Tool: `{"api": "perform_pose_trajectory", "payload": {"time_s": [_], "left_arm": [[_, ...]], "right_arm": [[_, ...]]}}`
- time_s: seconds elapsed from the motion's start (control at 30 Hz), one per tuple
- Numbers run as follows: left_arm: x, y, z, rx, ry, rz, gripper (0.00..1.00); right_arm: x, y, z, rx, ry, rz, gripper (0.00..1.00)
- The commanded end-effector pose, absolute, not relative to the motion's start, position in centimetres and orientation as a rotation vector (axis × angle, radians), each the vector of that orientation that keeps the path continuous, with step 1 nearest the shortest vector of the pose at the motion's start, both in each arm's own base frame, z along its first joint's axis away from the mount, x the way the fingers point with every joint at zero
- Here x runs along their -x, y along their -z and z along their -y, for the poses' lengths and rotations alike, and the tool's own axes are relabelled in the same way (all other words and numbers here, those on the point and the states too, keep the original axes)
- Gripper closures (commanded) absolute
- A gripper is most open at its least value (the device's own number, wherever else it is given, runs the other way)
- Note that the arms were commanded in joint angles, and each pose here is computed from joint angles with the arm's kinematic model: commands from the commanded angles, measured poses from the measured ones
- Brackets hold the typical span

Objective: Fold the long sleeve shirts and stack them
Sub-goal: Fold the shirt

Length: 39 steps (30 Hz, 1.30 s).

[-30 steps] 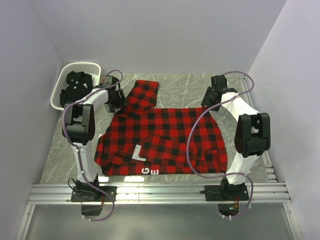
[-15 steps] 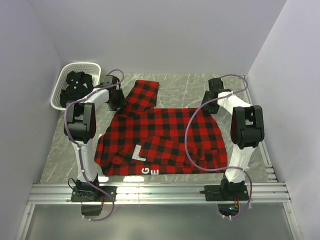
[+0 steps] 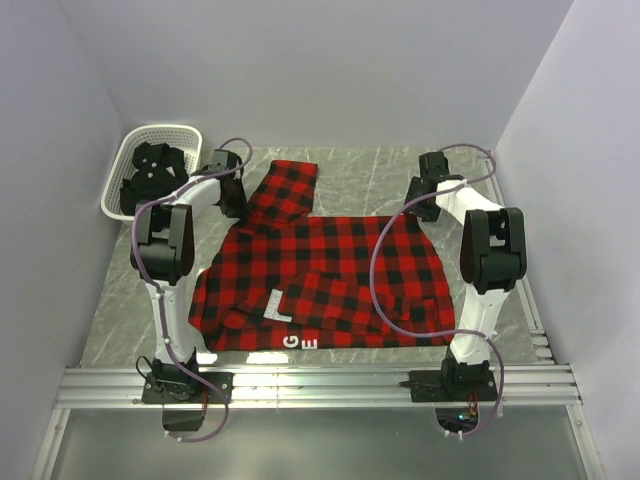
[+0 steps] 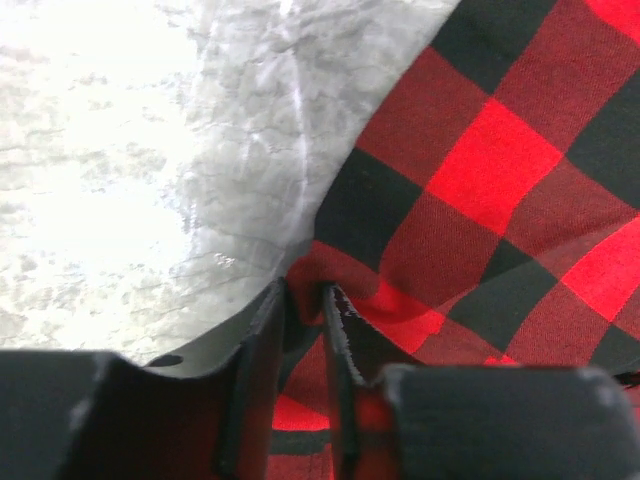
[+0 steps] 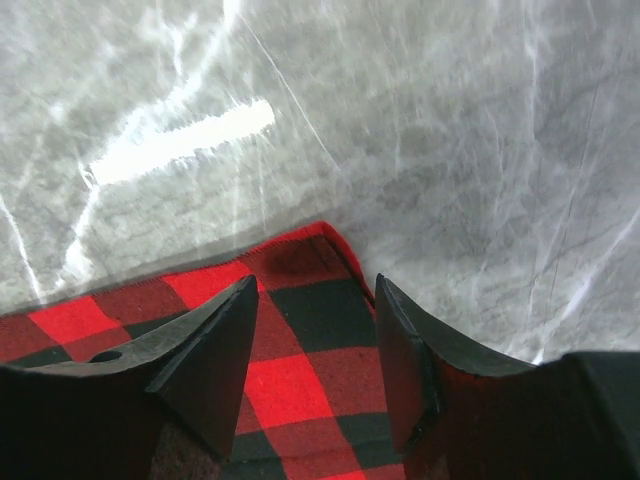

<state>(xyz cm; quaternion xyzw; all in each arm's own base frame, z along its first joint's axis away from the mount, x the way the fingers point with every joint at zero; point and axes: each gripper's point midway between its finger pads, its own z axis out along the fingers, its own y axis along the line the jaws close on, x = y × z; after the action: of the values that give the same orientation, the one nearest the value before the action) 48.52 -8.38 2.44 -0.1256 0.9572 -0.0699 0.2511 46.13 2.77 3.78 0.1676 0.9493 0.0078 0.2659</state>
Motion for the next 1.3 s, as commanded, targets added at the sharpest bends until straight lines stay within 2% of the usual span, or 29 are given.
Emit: {"api": "perform_pose_trajectory", "payload": {"time_s": [0.0,0.1,0.23,0.57,0.73,1.07,1.27], "left_arm": [[-47.1,0.5,9.6,0.274,0.181,-2.693,0.75],[-46.8,1.0,9.8,0.258,0.171,-2.708,0.83],[-46.7,1.1,9.9,0.246,0.162,-2.714,0.99],[-46.7,0.7,10.2,0.235,0.164,-2.709,0.99],[-46.7,0.7,10.2,0.237,0.164,-2.71,1.0],[-46.8,0.4,10.1,0.235,0.163,-2.706,1.0],[-46.8,0.3,10.1,0.235,0.162,-2.704,1.0]], "right_arm": [[-49.1,-6.1,-2.2,-0.37,-0.015,-2.484,0.41],[-49.3,-5.6,-2.6,-0.319,-0.03,-2.514,0.41],[-49.4,-4.9,-2.8,-0.306,-0.043,-2.538,0.41],[-49.1,-2.5,-3.4,-0.277,-0.063,-2.636,0.42],[-48.2,-2.2,-3.1,-0.283,-0.044,-2.674,0.46],[-49.1,-4.9,-2.8,-0.258,-0.061,-2.599,0.42],[-49.4,-5.7,-3.6,-0.137,-0.208,-2.589,0.42]]}}
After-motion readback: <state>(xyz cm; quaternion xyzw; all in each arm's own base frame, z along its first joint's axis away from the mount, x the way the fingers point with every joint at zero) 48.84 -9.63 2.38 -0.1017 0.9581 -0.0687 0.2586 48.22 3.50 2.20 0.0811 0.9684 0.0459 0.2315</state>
